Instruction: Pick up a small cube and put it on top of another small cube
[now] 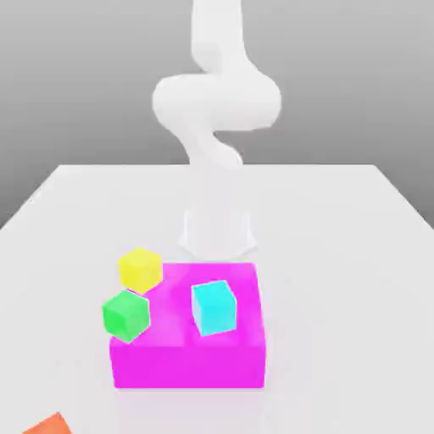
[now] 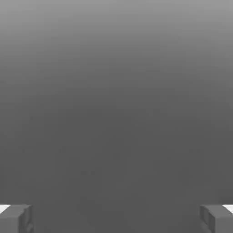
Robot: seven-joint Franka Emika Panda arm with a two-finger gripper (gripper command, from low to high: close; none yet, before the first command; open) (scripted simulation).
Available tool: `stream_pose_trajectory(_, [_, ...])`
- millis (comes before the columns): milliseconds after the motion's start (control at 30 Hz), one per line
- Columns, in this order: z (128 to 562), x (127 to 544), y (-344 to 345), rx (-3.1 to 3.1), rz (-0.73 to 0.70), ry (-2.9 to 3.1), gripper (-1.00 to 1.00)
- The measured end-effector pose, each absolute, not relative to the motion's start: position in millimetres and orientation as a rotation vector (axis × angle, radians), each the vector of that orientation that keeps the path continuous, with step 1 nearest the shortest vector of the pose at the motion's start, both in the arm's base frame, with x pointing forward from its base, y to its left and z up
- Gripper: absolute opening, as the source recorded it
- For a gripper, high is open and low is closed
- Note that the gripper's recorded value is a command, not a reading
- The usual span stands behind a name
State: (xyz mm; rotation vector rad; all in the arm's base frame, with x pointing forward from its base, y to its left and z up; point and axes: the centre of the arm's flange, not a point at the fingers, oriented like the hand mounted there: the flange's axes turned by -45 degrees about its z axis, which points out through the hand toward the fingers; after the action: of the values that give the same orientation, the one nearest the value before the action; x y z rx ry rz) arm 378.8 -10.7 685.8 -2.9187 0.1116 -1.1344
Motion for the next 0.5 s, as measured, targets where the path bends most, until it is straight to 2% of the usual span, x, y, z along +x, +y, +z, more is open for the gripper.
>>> stream_pose_trajectory(267, [587, 469, -56, -2.982, -0.849, 0.416, 0.00])
stream_pose_trajectory(500, [482, 520, -103, -2.993, -0.599, 0.683, 0.00])
